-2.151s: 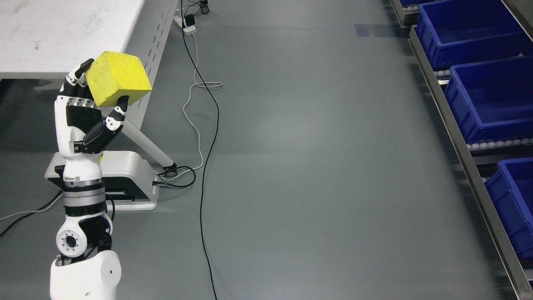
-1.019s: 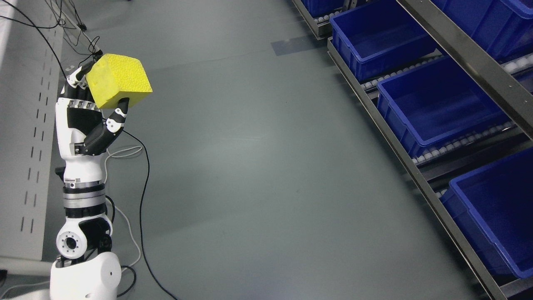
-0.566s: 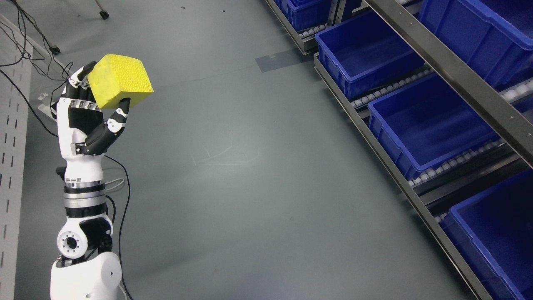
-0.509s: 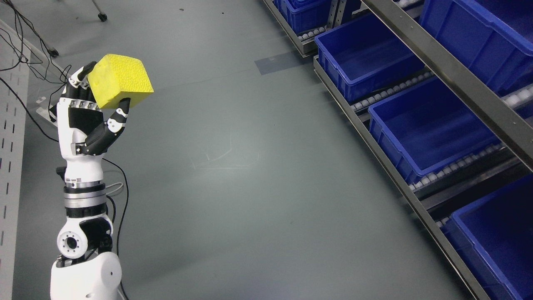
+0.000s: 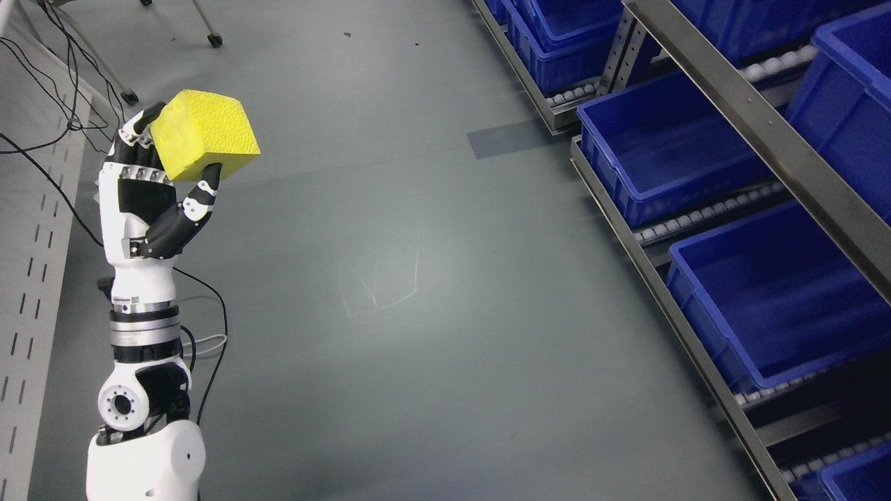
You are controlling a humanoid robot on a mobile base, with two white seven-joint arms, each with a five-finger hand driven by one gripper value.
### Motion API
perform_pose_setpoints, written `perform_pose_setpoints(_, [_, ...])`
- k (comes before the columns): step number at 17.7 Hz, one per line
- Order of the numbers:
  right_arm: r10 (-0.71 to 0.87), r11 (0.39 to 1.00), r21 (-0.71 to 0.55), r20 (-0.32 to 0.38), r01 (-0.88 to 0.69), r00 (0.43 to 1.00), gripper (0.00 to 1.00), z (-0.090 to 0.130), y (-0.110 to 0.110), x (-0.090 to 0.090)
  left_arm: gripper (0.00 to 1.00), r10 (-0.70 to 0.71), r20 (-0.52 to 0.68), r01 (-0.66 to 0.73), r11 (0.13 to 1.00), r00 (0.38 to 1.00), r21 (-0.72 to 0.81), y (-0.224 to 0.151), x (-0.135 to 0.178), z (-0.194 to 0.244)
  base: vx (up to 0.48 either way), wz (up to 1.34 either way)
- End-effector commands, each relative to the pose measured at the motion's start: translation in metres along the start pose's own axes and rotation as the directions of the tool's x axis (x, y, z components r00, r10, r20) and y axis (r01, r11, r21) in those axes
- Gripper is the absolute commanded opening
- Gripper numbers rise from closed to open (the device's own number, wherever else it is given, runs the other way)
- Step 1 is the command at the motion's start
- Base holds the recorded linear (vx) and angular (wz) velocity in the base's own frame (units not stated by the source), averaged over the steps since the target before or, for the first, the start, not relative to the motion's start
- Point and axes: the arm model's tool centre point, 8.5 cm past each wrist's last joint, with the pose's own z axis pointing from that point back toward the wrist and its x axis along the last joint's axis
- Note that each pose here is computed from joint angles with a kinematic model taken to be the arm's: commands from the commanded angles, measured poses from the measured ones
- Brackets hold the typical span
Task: Move yellow foam block to right shelf middle
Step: 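Hold the cube raised in the left hand while the robot turns and drives, then raise the held cube toward the blue bin on the middle shelf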
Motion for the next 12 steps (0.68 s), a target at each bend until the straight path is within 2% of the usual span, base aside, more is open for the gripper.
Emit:
perform_pose_setpoints(1, [0.002,1.000,-0.017,0.020,-0.002,1.000,1.00,-0.001,-0.011,0.008,0.43,0.037,-0.006,-0.037,0.993,0.999,-0.110,-0.030,-0.005,-0.009,0.250,0.22])
perform_pose_setpoints(6, [0.000,1.000,-0.017,0.020,0.000,1.000,1.00,-0.001,-0.011,0.008,0.43,0.052,0.013,-0.048,0.982,0.999,-0.185,-0.055,-0.004,-0.024,0.254,0.20])
perform_pose_setpoints(12, [0.000,1.000,-0.017,0.021,0.000,1.000,1.00,-0.001,-0.011,0.009,0.43,0.053,0.017,-0.049,0.981,0.998,-0.189,-0.057,-0.003,-0.025,0.182,0.04])
